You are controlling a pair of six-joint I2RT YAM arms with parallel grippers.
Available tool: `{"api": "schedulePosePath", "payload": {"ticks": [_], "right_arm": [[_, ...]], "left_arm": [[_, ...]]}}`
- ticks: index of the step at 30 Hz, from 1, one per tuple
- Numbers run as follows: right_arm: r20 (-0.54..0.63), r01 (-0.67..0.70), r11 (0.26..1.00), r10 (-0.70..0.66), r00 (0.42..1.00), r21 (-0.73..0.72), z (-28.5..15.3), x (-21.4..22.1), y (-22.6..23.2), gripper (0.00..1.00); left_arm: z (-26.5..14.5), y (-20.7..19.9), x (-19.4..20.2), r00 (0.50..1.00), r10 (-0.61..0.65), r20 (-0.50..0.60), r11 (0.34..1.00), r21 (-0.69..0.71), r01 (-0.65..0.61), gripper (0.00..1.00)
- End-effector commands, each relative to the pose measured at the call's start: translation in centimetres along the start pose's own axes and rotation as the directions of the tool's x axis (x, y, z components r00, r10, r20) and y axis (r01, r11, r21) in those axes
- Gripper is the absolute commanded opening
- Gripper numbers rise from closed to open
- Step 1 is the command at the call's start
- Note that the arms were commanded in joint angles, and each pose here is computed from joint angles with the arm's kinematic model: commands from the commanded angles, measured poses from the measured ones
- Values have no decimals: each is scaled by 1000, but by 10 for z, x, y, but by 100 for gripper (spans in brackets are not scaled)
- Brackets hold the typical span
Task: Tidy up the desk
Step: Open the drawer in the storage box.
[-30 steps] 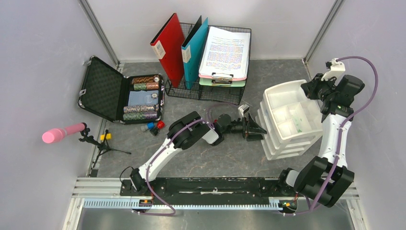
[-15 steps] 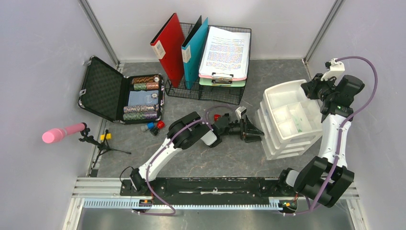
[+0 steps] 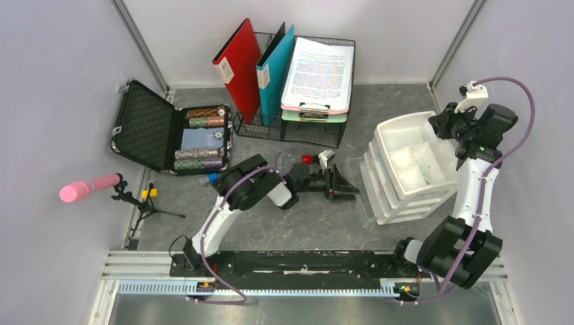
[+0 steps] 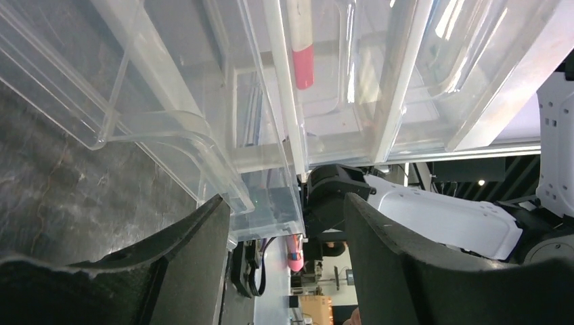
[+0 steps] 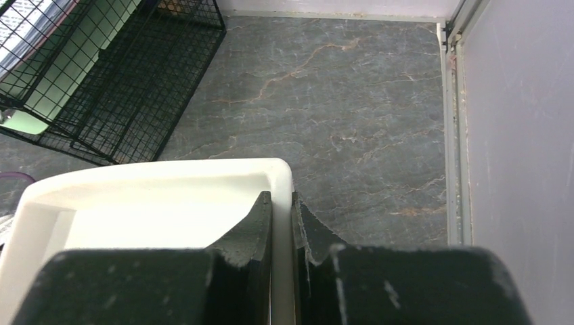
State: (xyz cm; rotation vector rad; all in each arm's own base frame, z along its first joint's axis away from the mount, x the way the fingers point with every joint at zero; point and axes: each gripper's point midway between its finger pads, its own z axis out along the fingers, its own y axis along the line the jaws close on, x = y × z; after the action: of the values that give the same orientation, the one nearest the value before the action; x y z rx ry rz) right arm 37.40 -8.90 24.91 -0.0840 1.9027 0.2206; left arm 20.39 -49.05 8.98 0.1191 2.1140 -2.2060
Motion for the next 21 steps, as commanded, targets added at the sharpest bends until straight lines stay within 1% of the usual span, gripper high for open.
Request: {"api": "schedulePosePath", "payload": {"ticks": [1, 4, 9, 14, 17, 21], "right_arm": [[-244, -87, 996, 82, 966, -13, 9, 91, 2, 0], [-239, -74, 997, 69, 969, -13, 7, 89, 2, 0], [-228, -62, 998, 56, 972, -17, 6, 84, 3, 0], [-234, -66, 998, 59, 970, -21, 7, 85, 3, 0], [-236, -65, 998, 58, 970, -22, 7, 86, 3, 0], [-232, -53, 998, 46, 972, -24, 5, 85, 4, 0]], "left_arm": [[-12, -63, 2, 974, 226, -25, 964, 153, -219, 67], [-17, -54, 4, 970, 239, -36, 965, 117, -234, 67], [-29, -32, 12, 977, 207, -58, 977, 57, -204, 69], [-40, -20, 15, 974, 214, -71, 977, 8, -214, 71], [-49, -19, 14, 966, 250, -71, 968, -9, -251, 73], [-67, -23, 2, 932, 356, -73, 931, -61, -361, 77]]}}
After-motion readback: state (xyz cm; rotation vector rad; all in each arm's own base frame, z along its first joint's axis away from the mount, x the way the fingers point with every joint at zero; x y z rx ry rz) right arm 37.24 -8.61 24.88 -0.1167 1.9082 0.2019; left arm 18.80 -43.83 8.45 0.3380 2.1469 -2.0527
